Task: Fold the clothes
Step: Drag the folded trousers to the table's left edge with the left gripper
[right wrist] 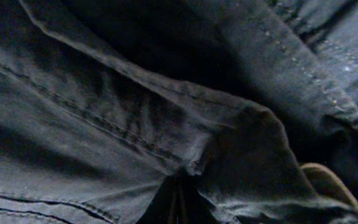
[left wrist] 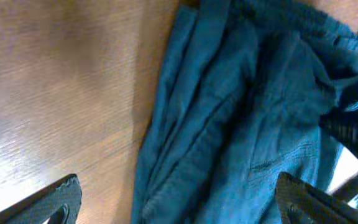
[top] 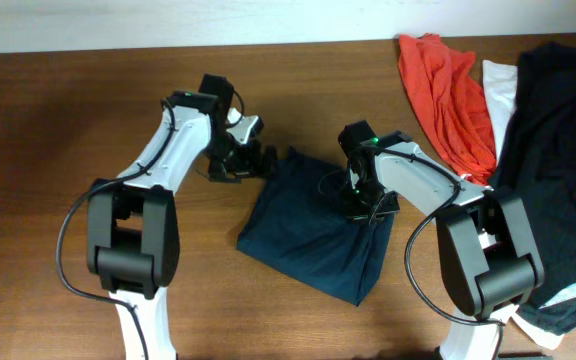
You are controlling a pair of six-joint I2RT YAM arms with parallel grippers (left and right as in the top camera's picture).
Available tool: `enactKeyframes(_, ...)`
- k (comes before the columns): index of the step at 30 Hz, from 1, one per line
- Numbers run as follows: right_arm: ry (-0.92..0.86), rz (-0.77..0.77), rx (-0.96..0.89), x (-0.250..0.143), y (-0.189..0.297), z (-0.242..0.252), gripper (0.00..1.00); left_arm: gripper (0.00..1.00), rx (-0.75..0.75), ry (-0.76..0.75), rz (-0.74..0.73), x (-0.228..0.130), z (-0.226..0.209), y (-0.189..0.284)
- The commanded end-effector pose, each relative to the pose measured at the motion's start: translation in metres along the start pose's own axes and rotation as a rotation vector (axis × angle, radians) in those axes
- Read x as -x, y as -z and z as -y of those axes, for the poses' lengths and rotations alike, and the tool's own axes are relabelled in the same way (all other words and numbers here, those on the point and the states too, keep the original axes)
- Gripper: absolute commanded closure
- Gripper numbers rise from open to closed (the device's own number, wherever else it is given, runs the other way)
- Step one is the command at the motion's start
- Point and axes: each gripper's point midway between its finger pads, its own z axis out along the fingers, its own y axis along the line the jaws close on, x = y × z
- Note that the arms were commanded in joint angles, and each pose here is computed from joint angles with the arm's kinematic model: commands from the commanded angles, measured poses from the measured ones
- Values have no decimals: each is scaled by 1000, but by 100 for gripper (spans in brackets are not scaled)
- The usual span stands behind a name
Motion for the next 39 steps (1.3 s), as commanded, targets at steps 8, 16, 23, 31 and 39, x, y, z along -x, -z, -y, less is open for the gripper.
enactKeyframes(8, -17, -36, -70, -7, -6, 15, 95, 1, 0, -186, -2, -21, 29, -62)
enactKeyframes(16, -20, -4, -64, -1, 16, 13, 95, 99, 62, -178, 0, -21, 17, -62)
enactKeyframes(23, -125, 340, -38, 30, 186, 46, 94, 100, 844, 299, 99, -13, -184, 100)
enactKeyframes(31, -170, 347, -40, 18, 200, 63, 94, 100, 1230, 477, 239, -29, -289, 262)
enactKeyframes(39, -170, 340, -41, 16, 200, 63, 94, 100, 1301, 549, 305, -39, -320, 300)
